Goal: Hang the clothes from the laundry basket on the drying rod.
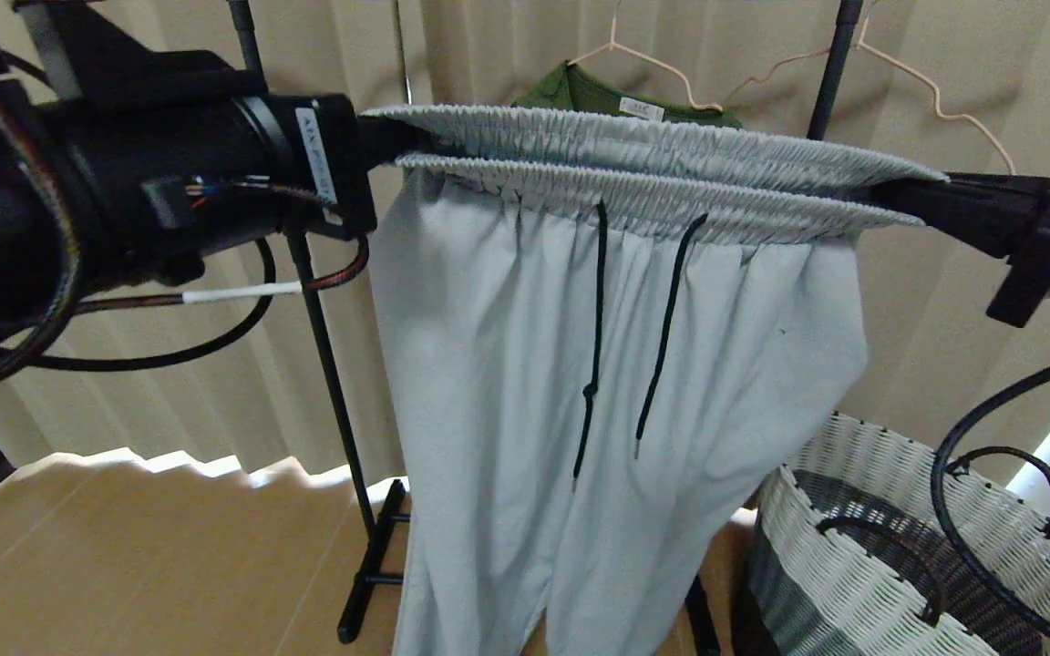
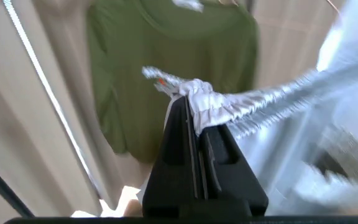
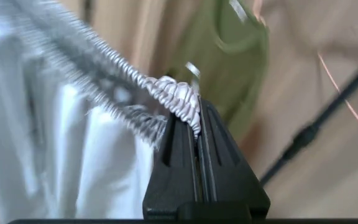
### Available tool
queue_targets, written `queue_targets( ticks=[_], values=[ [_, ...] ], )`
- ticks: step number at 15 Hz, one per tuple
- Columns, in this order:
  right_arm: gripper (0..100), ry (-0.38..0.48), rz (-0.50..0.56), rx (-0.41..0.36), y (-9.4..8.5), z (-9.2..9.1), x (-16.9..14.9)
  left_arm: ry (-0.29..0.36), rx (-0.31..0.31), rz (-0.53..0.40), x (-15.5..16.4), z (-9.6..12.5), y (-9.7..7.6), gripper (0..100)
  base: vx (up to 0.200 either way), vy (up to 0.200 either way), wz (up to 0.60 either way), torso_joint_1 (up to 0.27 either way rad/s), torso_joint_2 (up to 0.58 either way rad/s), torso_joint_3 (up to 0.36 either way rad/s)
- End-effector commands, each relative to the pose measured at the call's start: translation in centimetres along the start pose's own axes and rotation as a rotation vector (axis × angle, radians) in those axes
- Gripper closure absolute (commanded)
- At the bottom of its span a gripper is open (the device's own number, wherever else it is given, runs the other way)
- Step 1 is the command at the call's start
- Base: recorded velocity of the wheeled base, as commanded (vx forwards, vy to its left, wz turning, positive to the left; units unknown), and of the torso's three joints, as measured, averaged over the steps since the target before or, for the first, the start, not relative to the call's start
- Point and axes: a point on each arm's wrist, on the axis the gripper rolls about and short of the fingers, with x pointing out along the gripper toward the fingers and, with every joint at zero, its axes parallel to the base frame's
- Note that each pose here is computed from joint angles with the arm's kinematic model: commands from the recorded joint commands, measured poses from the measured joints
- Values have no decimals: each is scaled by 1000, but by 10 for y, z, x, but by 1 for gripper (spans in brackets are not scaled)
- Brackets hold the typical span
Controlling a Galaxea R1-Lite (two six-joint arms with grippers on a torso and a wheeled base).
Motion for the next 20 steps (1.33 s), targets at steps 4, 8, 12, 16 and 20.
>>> queue_targets(
  ticks=[4, 8, 12, 16, 20],
  values=[
    [100, 50, 222, 38, 19, 5, -50, 45, 3, 40, 45, -14, 6, 100, 0, 0, 0, 0, 0, 0],
    [100, 91, 319, 71, 24, -7, -53, 45, 3, 41, 44, -14, 7, 100, 0, 0, 0, 0, 0, 0],
    [100, 92, 244, 59, 17, -11, -39, 109, 10, 30, 17, -7, 8, 100, 0, 0, 0, 0, 0, 0],
    [100, 72, 147, 35, 7, -15, -7, 161, 9, -55, -26, 7, 10, 100, 0, 0, 0, 0, 0, 0],
    [100, -19, 69, 81, -6, -27, 41, 221, -18, -311, -75, 12, 7, 100, 0, 0, 0, 0, 0, 0]
  ],
)
